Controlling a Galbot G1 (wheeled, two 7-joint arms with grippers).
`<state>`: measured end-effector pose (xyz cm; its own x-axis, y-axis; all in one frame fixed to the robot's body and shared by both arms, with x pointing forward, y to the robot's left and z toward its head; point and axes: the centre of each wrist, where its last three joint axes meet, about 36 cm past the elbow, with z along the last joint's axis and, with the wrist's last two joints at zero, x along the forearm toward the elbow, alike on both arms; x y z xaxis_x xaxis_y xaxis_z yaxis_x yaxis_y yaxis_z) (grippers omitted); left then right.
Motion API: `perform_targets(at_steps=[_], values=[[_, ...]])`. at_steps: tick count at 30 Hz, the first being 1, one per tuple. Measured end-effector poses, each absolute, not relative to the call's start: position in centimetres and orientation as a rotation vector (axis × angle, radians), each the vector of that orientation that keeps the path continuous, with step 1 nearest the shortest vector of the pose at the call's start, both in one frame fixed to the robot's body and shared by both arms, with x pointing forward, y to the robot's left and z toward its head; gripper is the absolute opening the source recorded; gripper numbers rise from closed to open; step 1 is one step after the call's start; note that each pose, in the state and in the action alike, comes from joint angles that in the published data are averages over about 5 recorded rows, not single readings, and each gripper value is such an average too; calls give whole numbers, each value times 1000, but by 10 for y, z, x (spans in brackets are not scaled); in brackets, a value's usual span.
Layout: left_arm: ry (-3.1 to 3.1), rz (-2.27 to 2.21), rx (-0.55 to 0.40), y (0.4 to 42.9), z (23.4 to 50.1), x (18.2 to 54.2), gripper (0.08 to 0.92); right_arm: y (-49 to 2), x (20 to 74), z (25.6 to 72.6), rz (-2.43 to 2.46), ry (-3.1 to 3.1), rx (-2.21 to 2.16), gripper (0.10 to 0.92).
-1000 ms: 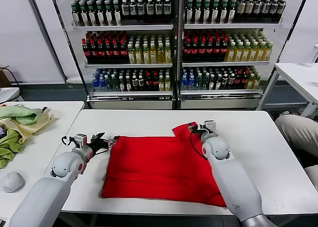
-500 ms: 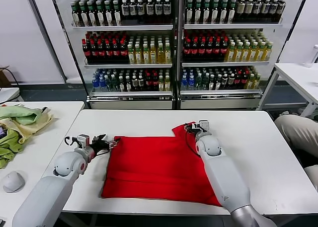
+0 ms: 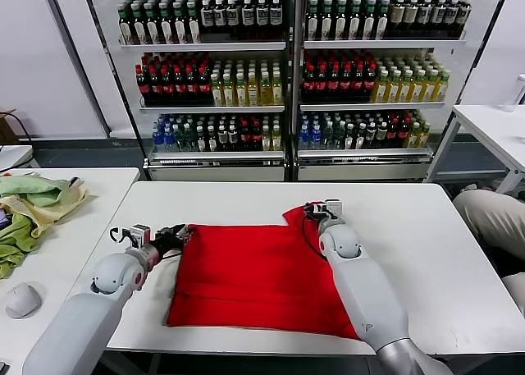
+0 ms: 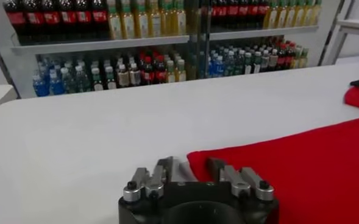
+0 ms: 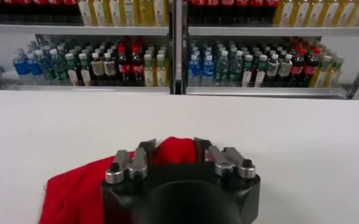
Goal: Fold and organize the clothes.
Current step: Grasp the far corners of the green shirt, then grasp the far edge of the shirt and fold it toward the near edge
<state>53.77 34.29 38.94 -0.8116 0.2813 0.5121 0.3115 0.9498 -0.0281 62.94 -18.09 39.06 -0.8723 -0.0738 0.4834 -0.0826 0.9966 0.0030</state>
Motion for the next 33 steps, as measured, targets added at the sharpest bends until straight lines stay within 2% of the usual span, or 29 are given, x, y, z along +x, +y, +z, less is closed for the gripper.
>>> perform_targets(at_steps=[5,9,19,33], values=[[-2579,-69,-432,344,388,535,169,-185,626,394,18,-2654,117,206],[-2597,-60,-430,346,391,532,96,-189,617,404,8,-2678,127,126],[-2663,-4,-462,346,406,500,85,-212,553,445,-23,-2767,173,120],[-2677,16,-513,352,409,436,85,-234,425,460,36,-2799,229,120]])
